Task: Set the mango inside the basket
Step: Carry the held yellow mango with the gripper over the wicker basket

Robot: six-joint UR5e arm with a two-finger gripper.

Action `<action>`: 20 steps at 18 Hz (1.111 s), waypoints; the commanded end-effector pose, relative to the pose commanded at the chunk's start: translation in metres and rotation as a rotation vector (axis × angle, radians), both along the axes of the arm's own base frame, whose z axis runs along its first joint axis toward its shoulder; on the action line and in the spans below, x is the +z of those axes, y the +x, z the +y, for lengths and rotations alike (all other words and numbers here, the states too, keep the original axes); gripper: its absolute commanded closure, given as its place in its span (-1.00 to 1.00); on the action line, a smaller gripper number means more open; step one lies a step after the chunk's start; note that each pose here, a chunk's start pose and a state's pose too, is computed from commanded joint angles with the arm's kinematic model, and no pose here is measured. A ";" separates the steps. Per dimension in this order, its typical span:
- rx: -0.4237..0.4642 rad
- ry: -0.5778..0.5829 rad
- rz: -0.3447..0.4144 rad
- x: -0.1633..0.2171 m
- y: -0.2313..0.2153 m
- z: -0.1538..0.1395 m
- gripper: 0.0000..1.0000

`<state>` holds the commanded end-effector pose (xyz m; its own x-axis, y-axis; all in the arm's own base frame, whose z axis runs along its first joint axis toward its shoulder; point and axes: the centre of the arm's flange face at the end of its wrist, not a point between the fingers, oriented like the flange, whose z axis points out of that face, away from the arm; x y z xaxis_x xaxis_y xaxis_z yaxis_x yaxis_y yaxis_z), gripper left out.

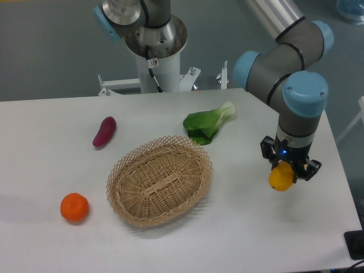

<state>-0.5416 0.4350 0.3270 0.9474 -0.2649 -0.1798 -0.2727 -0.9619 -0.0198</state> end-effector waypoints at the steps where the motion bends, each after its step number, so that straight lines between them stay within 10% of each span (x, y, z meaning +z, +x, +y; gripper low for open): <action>1: 0.001 -0.001 -0.003 -0.001 0.001 0.001 -0.21; 20: 0.047 0.011 -0.024 0.002 0.089 0.081 -0.22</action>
<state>-0.4529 0.5156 0.3288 0.9628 -0.2182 -0.1596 -0.2267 -0.9733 -0.0367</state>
